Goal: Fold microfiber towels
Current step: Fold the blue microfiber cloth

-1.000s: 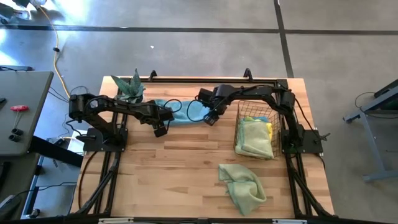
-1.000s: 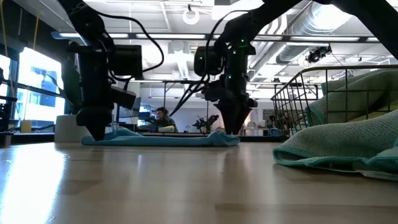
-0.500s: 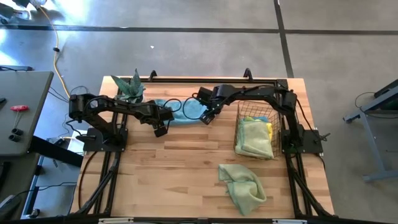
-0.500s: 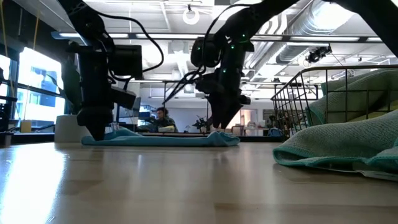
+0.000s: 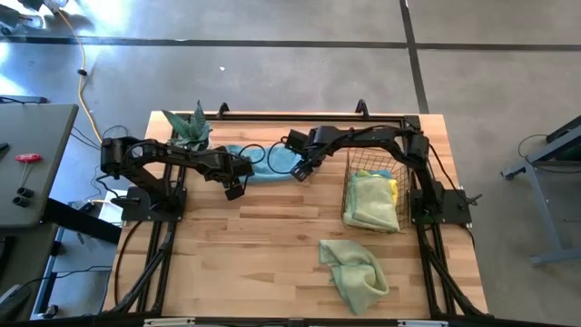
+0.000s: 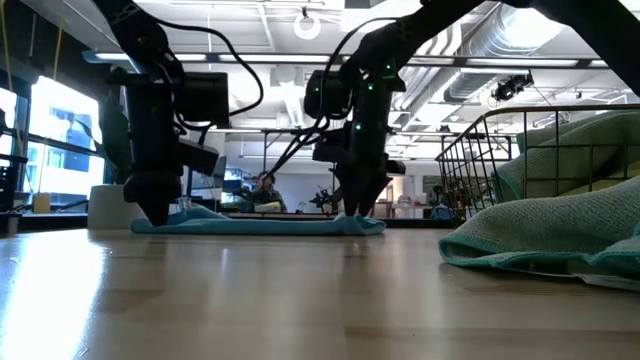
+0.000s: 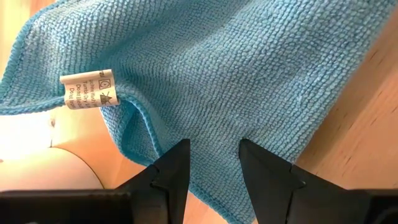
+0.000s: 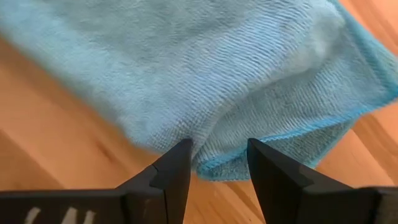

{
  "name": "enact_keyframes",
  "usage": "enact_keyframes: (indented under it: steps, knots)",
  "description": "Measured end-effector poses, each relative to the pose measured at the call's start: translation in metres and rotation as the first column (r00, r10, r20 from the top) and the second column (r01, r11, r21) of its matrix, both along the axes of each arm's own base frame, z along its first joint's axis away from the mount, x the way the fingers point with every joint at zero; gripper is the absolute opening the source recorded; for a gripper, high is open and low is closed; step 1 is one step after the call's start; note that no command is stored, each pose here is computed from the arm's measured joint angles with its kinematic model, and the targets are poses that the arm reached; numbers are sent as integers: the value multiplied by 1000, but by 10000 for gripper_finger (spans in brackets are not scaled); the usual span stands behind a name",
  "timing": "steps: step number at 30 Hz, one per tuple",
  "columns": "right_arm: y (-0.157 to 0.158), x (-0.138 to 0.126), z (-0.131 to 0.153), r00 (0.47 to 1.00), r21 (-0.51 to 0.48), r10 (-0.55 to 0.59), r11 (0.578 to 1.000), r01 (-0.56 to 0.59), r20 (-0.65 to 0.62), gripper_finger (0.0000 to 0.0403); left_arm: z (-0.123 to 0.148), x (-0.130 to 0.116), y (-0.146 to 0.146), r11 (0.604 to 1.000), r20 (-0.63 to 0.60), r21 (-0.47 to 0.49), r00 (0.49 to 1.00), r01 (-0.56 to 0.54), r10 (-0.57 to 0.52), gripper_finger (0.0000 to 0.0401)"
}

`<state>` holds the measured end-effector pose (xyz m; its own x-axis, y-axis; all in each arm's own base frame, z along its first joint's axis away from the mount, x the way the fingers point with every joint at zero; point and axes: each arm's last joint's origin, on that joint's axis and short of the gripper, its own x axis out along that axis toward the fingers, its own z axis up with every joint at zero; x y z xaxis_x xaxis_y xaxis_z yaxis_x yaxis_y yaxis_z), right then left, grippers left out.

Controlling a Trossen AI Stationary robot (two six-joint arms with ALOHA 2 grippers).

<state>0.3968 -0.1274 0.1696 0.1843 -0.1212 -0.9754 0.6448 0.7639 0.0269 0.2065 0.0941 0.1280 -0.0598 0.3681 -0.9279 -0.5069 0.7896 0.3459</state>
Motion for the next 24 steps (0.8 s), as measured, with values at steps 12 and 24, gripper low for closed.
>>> enact_keyframes:
  steps: [12,24]
  knots:
    - [11,-2,7,998,-5,-61,998,61,-15,149,0,0,0,1000,-1,2,1000,0,0,133]
    - [23,0,4,997,-61,-64,996,61,-45,149,0,0,-1,1000,9,2,1000,-22,22,133]
